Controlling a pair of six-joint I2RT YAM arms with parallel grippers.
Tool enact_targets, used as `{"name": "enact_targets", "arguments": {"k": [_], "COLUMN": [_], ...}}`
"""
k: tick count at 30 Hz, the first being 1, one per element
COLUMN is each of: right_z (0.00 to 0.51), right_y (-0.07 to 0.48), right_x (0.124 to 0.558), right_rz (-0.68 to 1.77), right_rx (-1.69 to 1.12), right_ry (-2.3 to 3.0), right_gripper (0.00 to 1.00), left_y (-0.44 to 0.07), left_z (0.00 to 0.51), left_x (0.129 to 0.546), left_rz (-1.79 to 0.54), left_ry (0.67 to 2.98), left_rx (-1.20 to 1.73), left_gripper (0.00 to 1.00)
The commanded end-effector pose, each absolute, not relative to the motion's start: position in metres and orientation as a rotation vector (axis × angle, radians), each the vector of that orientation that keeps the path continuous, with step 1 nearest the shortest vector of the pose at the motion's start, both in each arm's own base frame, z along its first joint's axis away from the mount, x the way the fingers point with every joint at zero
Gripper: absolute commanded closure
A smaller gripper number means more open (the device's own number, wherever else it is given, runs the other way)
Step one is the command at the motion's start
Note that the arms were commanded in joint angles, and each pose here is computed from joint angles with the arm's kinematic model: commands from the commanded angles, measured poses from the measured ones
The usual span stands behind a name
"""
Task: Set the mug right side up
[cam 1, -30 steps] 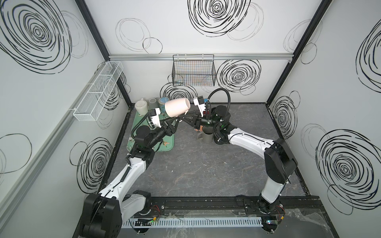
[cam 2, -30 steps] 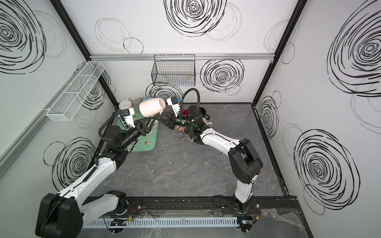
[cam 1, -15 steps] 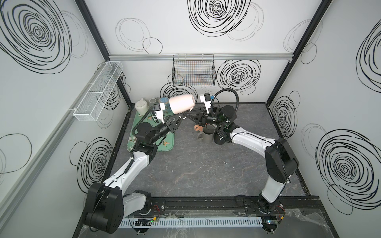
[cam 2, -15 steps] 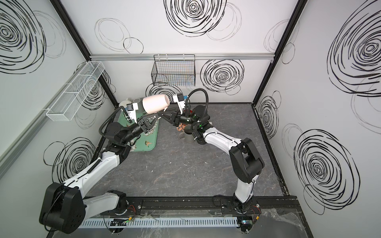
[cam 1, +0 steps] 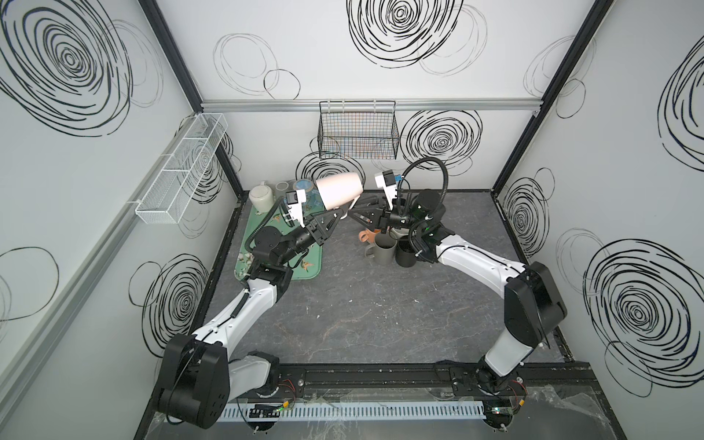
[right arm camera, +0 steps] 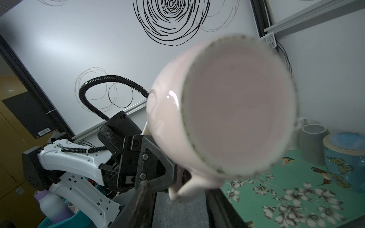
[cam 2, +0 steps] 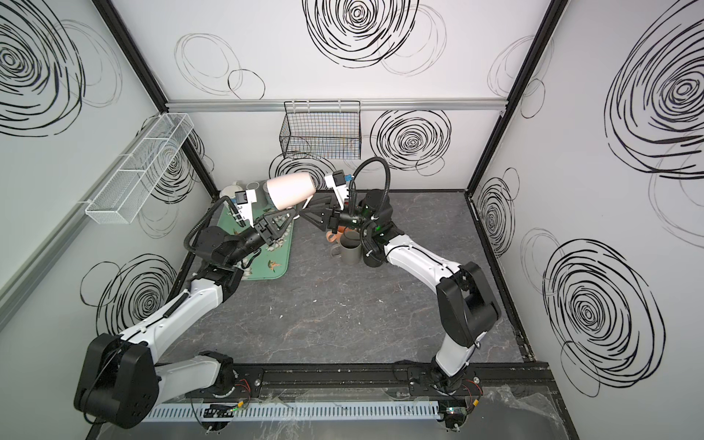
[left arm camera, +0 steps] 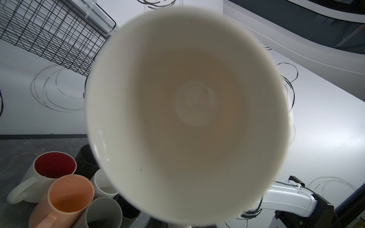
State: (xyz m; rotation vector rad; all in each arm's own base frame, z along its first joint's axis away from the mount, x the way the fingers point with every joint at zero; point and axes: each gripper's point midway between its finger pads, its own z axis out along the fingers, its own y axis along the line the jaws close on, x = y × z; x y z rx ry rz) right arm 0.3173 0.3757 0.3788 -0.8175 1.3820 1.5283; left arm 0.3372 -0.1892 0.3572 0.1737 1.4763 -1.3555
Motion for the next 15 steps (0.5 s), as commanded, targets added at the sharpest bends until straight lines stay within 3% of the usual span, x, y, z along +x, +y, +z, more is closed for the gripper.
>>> {"name": "enact_targets", "arguments": {"k": [1,15], "right_z": [0.382,0.342], "right_y": [0.355,0.258], "right_x": [0.325,0.384], "right_rz": [1.407,1.094], "right_rx": [-0.784,-0.458], "right_ry": [1.419,1.692], "right_gripper": [0.52,0.51], "left_y": [-0.187,-0.238], "left_z": [0.395,0.323], "left_x": [0.329,0.335], "left_rz": [-1.267,-0.897], "left_ry": [1.342,1.722], "left_rx": [0.257,0.579], "left_gripper": [1.0,1.0]}}
